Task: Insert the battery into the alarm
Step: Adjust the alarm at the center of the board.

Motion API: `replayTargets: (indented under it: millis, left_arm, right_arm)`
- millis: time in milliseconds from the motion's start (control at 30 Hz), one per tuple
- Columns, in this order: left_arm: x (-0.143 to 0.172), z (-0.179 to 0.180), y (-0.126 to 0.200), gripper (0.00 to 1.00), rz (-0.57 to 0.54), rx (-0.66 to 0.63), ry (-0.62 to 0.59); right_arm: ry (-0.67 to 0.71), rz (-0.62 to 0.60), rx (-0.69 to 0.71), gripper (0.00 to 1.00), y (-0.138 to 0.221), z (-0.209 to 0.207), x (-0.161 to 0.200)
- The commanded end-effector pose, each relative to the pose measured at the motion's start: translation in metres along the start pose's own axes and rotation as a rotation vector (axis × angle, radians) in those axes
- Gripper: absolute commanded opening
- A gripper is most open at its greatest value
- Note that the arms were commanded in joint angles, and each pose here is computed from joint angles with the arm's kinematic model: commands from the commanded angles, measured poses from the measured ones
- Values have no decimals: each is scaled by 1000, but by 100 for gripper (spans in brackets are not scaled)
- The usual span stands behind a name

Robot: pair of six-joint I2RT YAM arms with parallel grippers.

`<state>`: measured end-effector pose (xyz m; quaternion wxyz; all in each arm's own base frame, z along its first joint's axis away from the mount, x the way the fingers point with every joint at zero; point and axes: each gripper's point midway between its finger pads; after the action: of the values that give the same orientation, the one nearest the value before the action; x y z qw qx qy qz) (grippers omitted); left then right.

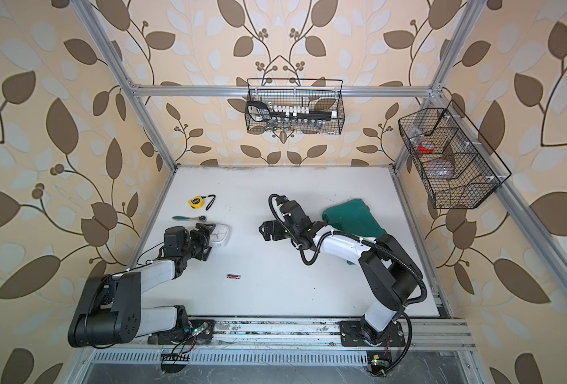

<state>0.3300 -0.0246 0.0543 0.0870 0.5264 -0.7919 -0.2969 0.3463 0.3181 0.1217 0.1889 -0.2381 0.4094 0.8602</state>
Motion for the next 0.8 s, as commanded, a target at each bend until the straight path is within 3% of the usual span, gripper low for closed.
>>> replayTargets:
  millis: [0, 300, 767]
  left_arm:
    - [14, 34, -5, 93, 42, -80, 71]
    - [16, 39, -25, 81, 62, -20, 68]
    - [20, 48, -42, 51, 81, 21, 28]
  right_arm:
    - [-11, -10, -20, 95, 4, 1, -1]
    - [-24, 12, -32, 94, -3, 1, 3]
    - [-29, 38, -38, 93, -14, 1, 7]
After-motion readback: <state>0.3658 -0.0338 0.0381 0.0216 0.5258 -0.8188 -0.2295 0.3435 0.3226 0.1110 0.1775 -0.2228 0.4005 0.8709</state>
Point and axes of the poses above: each gripper's point midway between its finger pads, its own y axis back along the fingers, its own z axis along the line the jaws close on, x = y × z, and after that the axes turned 10 degrees about -y, right-handed
